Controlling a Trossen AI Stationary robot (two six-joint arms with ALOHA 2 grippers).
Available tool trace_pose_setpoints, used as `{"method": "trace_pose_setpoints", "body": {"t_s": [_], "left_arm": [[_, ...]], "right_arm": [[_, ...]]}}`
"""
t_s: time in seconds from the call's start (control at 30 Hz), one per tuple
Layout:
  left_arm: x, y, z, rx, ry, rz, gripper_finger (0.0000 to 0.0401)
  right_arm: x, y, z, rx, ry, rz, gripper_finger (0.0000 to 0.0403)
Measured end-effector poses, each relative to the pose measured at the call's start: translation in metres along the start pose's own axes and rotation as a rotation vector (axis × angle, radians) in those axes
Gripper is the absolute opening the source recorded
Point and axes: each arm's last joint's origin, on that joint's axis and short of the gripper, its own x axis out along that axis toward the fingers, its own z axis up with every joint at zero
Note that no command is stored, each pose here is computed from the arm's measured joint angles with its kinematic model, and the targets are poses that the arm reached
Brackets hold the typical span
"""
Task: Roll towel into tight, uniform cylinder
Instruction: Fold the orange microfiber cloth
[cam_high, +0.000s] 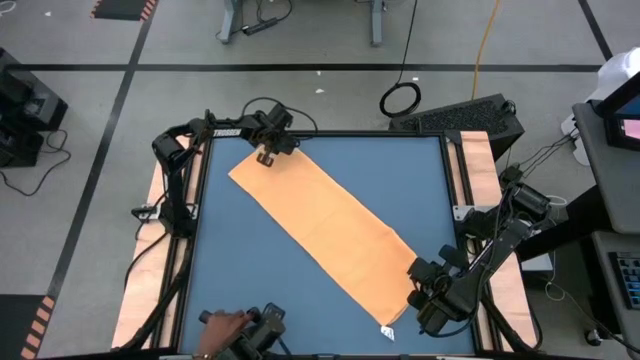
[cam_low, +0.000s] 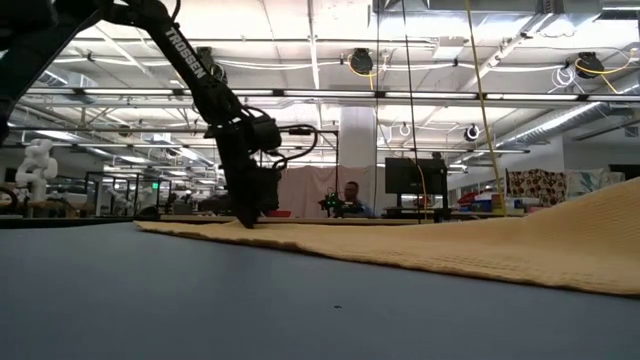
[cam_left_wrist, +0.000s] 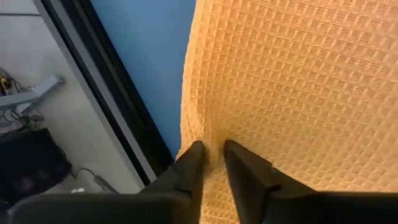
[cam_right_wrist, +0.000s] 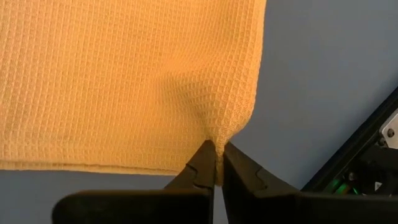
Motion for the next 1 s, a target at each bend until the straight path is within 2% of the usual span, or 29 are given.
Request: {"method": "trace_pose_setpoints", "body": {"t_s": [0.17, 0.33, 0.5, 0.6, 0.73, 0.9, 1.0], "left_arm": [[-0.002, -0.009, -0.001, -0.16, 0.051, -0.079, 0.0009], [-0.009, -0.027, 0.001, -0.419, 0.15, -0.24, 0.0009], [-0.028, -0.048, 0.015, -0.641, 0.227, -0.399, 0.0005], [-0.038, -0.056, 0.026, -0.676, 0.239, -0.431, 0.0012], [-0.051, -0.052, 0.036, -0.636, 0.206, -0.356, 0.0034], [-0.058, -0.045, 0.033, -0.573, 0.181, -0.275, 0.01], [-0.055, -0.038, 0.021, -0.58, 0.22, -0.225, 0.0146]], "right_arm": [[0.0, -0.001, 0.0, -0.039, 0.002, -0.014, 0.0006], [0.0, -0.005, 0.0, -0.155, 0.005, -0.052, 0.0006], [-0.001, -0.01, 0.001, -0.196, -0.031, -0.103, 0.0006], [-0.001, -0.012, 0.003, -0.205, -0.075, -0.126, 0.0006], [0.0, -0.013, 0.008, -0.201, -0.143, -0.14, 0.0006], [0.001, -0.012, 0.013, -0.18, -0.156, -0.142, 0.0006], [0.001, -0.012, 0.013, -0.172, -0.155, -0.136, 0.0006]]}}
